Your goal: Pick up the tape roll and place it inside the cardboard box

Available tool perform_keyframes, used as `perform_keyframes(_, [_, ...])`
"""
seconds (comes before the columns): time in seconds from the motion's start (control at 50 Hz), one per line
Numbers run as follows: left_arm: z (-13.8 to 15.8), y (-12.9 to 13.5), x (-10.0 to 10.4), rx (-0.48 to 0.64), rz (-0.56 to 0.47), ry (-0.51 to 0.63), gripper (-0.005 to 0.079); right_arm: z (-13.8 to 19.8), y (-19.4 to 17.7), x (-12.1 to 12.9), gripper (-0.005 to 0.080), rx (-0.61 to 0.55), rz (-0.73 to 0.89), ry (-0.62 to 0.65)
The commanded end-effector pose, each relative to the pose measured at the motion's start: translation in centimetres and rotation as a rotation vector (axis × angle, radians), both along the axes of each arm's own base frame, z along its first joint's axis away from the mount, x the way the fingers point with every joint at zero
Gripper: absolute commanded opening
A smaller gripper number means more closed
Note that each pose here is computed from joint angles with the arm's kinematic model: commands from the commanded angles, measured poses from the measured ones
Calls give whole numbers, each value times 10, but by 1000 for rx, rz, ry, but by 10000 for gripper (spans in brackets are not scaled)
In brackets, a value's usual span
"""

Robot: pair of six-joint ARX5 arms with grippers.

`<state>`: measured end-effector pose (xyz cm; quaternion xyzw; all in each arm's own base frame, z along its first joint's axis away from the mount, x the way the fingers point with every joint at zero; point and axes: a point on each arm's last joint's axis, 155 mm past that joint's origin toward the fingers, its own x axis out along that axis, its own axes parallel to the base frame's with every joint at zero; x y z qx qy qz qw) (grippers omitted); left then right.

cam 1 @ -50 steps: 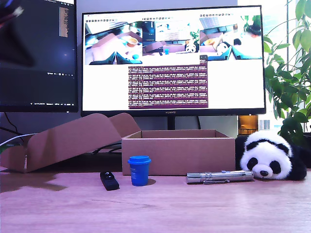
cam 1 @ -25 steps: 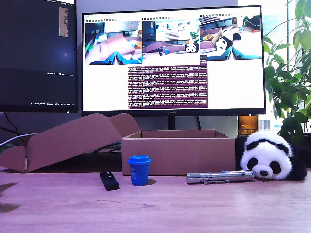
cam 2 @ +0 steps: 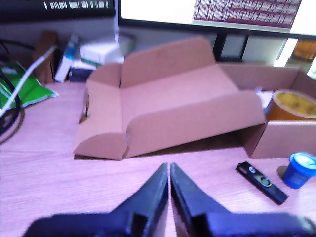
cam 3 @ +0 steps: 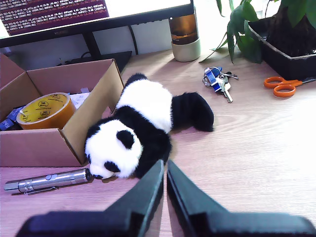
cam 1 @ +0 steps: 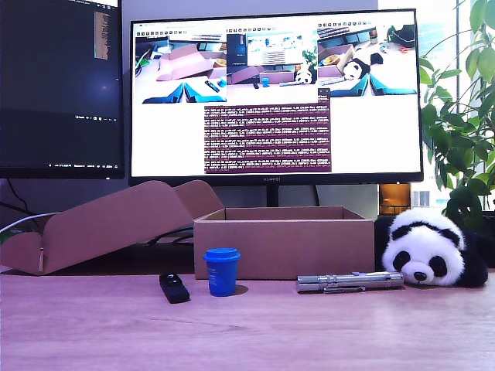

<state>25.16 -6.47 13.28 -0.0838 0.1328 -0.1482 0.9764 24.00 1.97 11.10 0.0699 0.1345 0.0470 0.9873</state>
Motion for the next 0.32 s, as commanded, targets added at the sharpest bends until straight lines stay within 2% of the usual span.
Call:
perform_keyframes(0.0, [-7,2,-3,-1,9,9,-22,3,1,0,-12,2,3,-12])
perform_keyframes(0.3, [-9,7,-18,-3,31,9,-22,3,1,0,-12,2,3,-12])
